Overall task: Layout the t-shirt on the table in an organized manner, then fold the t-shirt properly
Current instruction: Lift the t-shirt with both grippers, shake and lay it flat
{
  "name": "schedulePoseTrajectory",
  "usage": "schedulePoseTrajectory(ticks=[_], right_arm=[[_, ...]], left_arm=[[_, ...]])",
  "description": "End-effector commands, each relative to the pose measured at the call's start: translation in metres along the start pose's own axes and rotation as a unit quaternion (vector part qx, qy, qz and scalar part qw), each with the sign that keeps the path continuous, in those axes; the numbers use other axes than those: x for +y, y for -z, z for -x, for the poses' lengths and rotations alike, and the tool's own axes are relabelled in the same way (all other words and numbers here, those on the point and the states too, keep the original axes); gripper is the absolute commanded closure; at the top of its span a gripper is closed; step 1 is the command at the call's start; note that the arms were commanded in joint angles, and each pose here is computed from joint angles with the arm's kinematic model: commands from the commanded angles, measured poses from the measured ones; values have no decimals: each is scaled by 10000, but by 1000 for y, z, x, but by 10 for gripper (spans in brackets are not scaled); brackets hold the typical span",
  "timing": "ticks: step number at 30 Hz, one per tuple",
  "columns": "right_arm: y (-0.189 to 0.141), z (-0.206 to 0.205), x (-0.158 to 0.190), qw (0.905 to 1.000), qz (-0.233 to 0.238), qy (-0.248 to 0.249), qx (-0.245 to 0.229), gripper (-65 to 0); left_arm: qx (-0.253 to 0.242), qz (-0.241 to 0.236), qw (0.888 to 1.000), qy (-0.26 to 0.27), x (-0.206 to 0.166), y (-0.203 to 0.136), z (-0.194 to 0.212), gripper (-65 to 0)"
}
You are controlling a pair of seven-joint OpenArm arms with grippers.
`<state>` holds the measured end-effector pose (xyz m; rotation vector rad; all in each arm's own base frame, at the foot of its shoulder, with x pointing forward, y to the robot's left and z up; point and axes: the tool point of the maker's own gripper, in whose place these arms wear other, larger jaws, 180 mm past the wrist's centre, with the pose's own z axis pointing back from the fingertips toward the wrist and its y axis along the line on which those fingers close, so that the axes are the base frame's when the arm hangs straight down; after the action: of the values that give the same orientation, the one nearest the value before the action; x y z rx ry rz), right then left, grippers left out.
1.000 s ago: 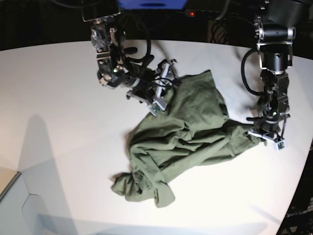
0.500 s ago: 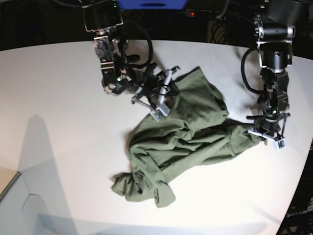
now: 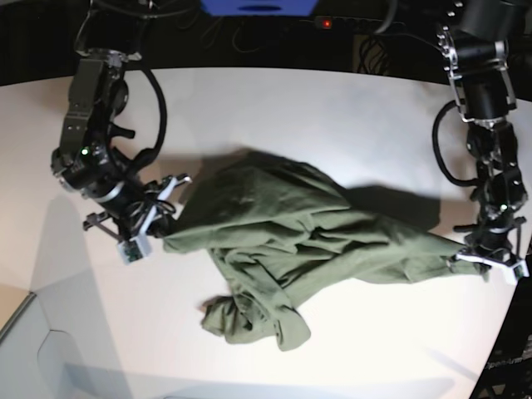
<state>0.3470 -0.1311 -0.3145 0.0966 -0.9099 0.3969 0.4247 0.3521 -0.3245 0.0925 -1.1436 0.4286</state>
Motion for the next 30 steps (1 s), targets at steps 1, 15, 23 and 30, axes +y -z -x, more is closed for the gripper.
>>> schedulePoseTrajectory(ticks=[1, 15, 23, 30], right_arm=[[-5, -20, -14, 9995, 163, -26, -270, 0], [-43, -146, -100, 9849, 1168, -395, -1212, 0], [-83, -235, -119, 9654, 1501, -556, -2058, 0], [-102, -300, -110, 9525, 1465, -970, -2489, 0]], left_arm=[[-432, -85, 9990, -59, 8, -3, -37, -3], [-1408, -341, 9878, -568, 40, -49, -130, -3], [-2171, 172, 9707, -1017, 15, -68, -195, -3], [-2620, 681, 9488, -1630, -6, -74, -254, -3]])
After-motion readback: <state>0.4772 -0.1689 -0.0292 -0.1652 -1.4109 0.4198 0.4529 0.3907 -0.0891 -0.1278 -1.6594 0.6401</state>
